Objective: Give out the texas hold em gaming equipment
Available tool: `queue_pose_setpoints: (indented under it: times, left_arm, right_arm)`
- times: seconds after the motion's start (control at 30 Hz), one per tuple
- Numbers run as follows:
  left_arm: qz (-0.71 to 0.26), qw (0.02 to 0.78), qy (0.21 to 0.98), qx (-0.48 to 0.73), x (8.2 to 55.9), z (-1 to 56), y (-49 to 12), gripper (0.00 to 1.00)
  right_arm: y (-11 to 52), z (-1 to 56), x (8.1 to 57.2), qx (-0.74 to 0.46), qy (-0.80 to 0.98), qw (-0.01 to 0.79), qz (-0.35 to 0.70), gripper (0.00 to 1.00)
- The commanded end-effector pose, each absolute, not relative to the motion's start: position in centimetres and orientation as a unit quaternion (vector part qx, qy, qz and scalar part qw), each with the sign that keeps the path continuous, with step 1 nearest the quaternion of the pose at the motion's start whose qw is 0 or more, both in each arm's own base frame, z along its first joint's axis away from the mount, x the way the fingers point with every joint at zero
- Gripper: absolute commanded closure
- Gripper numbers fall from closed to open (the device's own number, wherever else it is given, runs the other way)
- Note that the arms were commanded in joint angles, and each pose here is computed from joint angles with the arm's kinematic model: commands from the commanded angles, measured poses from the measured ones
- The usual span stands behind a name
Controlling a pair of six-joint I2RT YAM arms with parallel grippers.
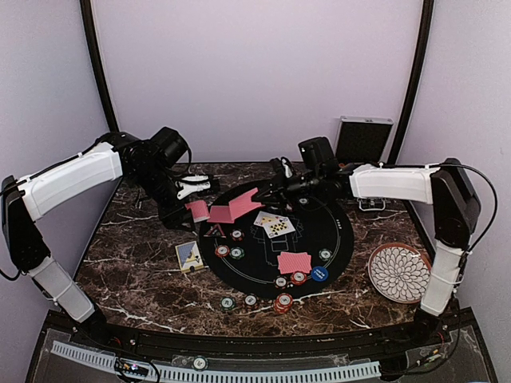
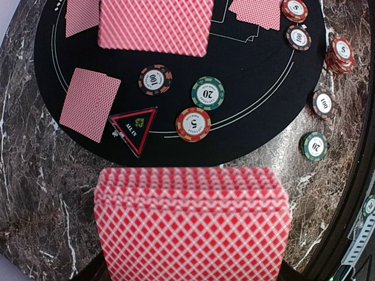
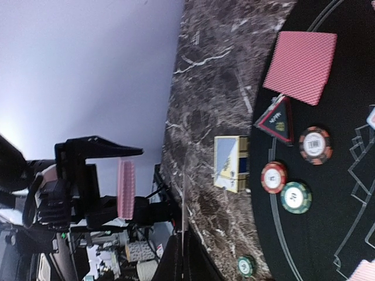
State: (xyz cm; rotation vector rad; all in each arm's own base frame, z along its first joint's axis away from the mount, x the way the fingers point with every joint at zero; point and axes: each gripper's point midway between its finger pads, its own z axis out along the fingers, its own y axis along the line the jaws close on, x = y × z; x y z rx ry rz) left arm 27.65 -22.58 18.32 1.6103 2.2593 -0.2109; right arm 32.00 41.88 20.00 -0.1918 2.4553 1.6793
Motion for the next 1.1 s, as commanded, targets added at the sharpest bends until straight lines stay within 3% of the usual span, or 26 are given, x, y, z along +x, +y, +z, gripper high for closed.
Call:
queue_pose_setpoints:
  times: [0.0, 0.3, 0.6, 1.07]
  left_arm:
    - [-0.072, 0.192, 0.797, 0.569, 27.2, 19.3, -22.0, 1.00]
    - [-0.075, 0.191, 0.796, 0.570, 27.1, 19.3, -22.1, 1.00]
    - [-0.077, 0.191, 0.796, 0.570, 27.2, 19.5, -22.2, 1.00]
    - [-0.077, 0.190, 0.797, 0.568, 27.1, 19.7, -22.1, 1.00]
  right_arm:
    - [36.6, 18.5, 33.8, -0.085, 0.897, 0.145, 0.410, 1.00]
    - [26.1, 15.9, 37.3, -0.085, 0.965, 0.240, 0.065, 1.00]
    - [23.9, 15.5, 39.4, -0.121, 0.933, 0.281, -0.189, 1.00]
    - [33.3, 9.1, 40.0, -0.206, 0.913, 0.267, -0.232, 1.00]
